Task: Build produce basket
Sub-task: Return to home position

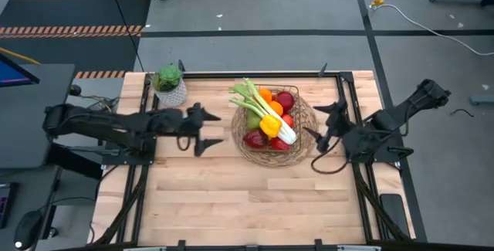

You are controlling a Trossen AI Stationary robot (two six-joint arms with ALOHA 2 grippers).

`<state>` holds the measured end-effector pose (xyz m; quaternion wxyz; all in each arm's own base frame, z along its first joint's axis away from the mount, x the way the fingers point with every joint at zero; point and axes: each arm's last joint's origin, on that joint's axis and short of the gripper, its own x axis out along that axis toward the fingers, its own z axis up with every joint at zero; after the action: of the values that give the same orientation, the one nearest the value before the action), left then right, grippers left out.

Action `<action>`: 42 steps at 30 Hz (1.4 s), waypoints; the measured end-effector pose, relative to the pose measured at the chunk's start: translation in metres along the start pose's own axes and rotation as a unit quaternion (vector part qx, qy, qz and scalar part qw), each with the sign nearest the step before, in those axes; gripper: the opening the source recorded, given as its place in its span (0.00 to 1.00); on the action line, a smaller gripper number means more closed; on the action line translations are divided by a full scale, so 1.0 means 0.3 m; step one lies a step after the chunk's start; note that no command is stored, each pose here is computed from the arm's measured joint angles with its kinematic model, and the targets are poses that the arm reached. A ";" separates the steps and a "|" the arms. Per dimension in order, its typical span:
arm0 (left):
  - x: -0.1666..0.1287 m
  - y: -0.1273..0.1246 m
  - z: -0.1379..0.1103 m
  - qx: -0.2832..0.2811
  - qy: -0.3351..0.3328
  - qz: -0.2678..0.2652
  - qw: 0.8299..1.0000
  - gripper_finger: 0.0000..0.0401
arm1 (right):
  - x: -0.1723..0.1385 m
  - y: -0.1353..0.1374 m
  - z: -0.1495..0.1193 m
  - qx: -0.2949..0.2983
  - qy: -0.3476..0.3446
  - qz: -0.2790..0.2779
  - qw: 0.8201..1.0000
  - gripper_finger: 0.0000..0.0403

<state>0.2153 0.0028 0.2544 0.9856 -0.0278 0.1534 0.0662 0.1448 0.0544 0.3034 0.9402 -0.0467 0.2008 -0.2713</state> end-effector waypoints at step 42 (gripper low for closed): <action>-0.226 -0.003 -0.351 0.001 -0.179 -0.134 0.975 0.99 | 0.012 -0.088 -0.457 0.053 -0.217 0.119 0.968 0.70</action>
<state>0.1200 -0.0144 0.1751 0.9969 -0.0349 -0.0311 -0.0631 0.0793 0.0329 0.1818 0.9878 -0.0303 -0.0182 -0.1516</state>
